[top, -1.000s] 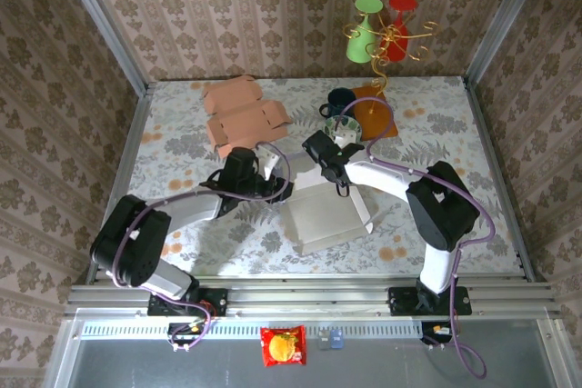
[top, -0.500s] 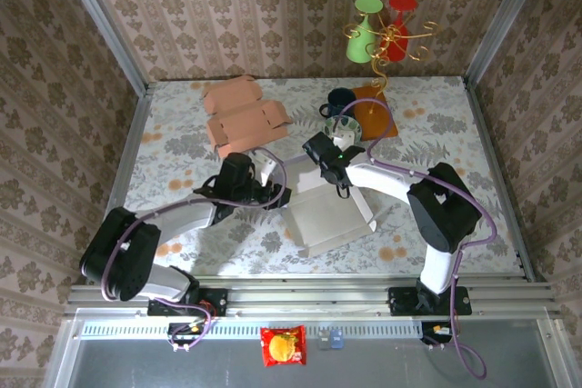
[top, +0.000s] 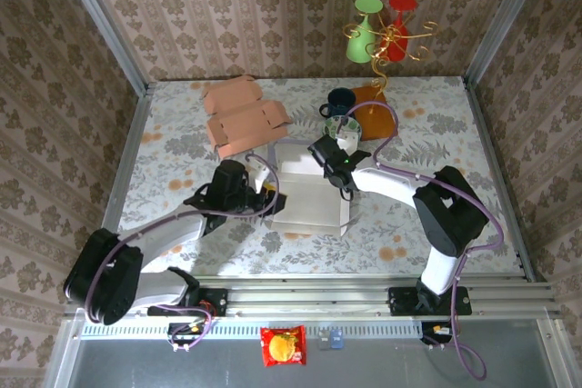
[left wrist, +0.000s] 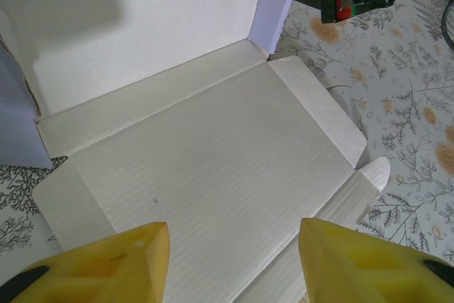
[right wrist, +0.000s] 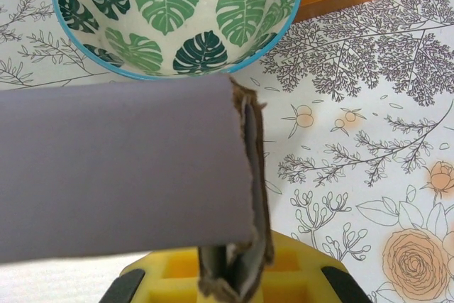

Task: Fold the paper box

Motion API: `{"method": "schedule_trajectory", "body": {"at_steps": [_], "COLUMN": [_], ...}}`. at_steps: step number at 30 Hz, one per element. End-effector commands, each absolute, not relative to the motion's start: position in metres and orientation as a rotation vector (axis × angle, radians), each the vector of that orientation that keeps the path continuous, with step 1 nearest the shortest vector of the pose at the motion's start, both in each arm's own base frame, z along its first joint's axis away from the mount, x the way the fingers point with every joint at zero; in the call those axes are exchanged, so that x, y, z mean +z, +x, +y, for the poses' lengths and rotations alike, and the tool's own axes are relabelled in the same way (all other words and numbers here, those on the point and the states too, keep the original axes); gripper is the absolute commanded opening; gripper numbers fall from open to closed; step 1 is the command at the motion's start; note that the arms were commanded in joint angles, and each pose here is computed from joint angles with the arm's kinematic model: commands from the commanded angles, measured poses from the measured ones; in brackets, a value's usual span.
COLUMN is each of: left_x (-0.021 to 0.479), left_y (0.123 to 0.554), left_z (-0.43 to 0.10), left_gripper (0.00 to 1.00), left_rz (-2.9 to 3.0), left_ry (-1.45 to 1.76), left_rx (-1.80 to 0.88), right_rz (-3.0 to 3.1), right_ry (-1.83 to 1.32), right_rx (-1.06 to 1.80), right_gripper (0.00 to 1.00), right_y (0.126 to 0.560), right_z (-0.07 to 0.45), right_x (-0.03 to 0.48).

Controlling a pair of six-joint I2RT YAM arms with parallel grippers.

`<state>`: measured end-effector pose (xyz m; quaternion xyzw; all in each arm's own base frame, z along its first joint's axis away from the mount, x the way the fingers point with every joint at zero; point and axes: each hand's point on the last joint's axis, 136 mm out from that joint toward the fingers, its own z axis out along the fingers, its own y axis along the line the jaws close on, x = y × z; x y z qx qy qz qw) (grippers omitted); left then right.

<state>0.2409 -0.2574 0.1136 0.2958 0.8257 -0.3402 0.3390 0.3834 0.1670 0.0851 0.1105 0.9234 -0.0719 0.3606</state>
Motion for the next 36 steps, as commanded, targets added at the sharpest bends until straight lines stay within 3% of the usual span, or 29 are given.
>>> {"method": "schedule_trajectory", "body": {"at_steps": [1, 4, 9, 13, 22, 36], "left_x": [0.107, 0.108, 0.118, 0.126, 0.127, 0.122], "left_y": [0.232, 0.238, 0.275, 0.305, 0.353, 0.357], "left_z": [-0.253, -0.243, -0.191, -0.158, -0.192, -0.229], "left_gripper": [0.49, 0.46, 0.32, 0.30, 0.36, 0.32], "left_rz": [2.190, 2.203, 2.212, 2.201, 2.114, 1.952], "left_ry": [0.780, 0.765, 0.513, 0.387, 0.658, 0.889], "left_rx": [-0.889, -0.839, -0.703, -0.656, -0.832, -1.072], "right_rz": [2.396, 2.399, 2.398, 2.397, 2.410, 2.427], "right_ry": [0.270, 0.262, 0.257, 0.248, 0.226, 0.209], "right_rx": [-0.214, -0.210, -0.212, -0.200, -0.175, -0.150], "right_gripper": [0.00, 0.00, 0.00, 0.00, 0.00, 0.00], "right_y": [0.380, 0.379, 0.378, 0.378, 0.381, 0.387], "right_z": [0.159, 0.160, 0.158, 0.158, 0.164, 0.170], "right_x": [0.079, 0.078, 0.077, 0.076, 0.071, 0.068]}}
